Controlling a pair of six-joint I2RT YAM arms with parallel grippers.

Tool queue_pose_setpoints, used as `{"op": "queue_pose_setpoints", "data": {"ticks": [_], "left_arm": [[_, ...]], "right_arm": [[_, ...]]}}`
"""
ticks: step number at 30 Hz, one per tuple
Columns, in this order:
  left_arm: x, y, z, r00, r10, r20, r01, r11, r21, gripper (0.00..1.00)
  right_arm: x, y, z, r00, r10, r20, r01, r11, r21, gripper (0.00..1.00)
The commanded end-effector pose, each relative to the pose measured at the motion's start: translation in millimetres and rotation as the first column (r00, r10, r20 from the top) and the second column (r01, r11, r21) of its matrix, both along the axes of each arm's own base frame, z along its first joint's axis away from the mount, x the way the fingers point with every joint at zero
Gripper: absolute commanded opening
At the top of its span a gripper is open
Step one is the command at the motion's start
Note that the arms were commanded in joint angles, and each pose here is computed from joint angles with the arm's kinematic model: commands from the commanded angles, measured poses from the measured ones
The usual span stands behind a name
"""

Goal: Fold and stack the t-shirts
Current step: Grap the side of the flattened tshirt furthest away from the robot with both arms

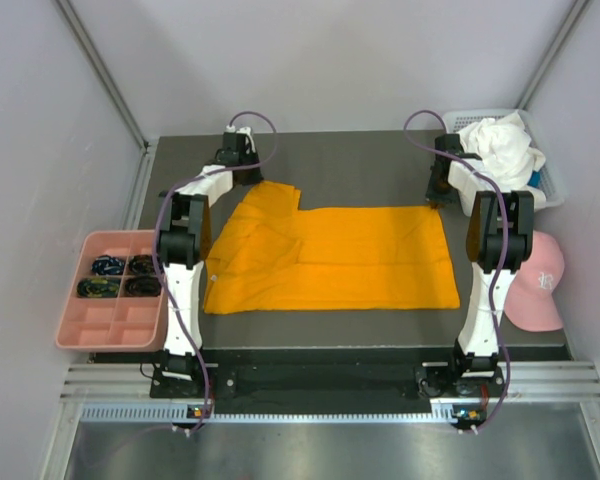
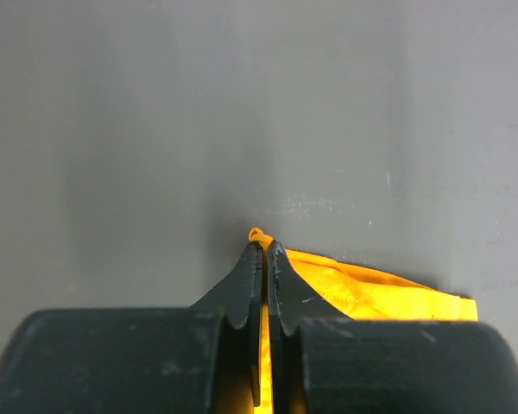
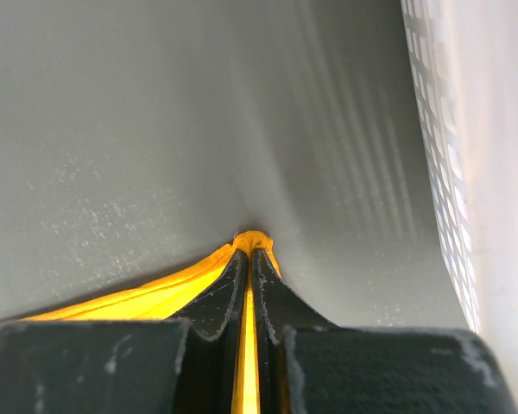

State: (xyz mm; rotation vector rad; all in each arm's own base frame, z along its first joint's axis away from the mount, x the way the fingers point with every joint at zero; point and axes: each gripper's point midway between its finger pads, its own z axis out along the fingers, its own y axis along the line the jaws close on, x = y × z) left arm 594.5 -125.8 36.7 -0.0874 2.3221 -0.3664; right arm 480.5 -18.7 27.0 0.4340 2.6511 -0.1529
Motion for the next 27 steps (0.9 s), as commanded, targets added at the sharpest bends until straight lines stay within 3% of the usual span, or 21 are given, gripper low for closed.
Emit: {"op": "queue_pose_setpoints", "data": {"ticks": [1,7,14,27], "left_arm": [[-11,7,-21,0.998,0.012,-0.062,-0.009,0.999,0.045,0.00],[-13,14,6,0.998,0.059,-0.012,-0.058,0.997,0.060,0.00],[-9,10,70,0.994,0.066,0.086,-0.067,0.998,0.006,0.00],[-31,9,105,0.990,0.066,0.124,-0.063,0.998,-0.029,0.00]], "right_arm": [[-22,-41,-27,0.990,-0.099,-0.101,0.095,0.995,-0.043,0.00],[-13,-37,-7,0.996,-0.085,-0.035,0.084,0.996,-0.021,0.00],[8,-7,49,0.990,0.005,0.142,-0.023,0.992,0.126,0.00],[3,26,100,0.952,0.085,0.293,-0.160,0.957,0.243,0.00]]}}
